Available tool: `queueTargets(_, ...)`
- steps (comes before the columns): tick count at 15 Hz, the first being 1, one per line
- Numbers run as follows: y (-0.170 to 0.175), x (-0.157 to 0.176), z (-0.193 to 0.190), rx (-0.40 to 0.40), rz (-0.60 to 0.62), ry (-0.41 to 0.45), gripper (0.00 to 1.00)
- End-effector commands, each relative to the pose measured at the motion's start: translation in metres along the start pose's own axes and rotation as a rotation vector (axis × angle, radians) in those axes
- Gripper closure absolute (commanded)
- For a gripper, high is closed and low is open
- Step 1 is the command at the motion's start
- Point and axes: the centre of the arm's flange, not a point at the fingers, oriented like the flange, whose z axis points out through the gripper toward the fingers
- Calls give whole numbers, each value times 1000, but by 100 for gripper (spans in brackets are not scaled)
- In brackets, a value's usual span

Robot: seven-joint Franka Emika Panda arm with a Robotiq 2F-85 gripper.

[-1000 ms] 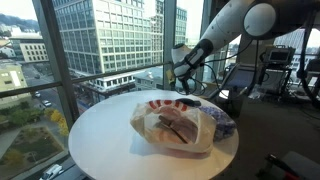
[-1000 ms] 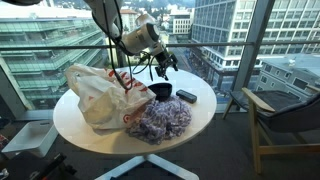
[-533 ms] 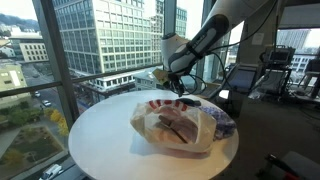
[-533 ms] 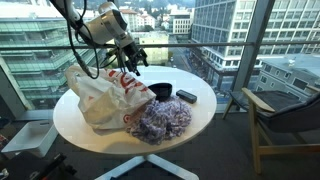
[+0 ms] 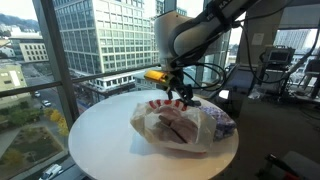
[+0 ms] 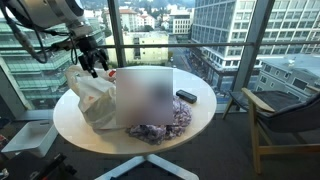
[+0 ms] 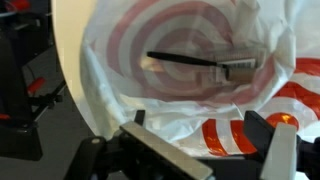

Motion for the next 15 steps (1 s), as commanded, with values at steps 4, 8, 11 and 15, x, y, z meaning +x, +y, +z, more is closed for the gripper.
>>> queueTargets(4,7,-26,25,-148,-140,-77,0)
queueTargets(8,-15,-30,79,-214,-126,-74,0)
queueTargets(11,-27,-51,108,-242,-102,-123,0)
queueTargets(15,-53,-55,134,-152,91,-117,0)
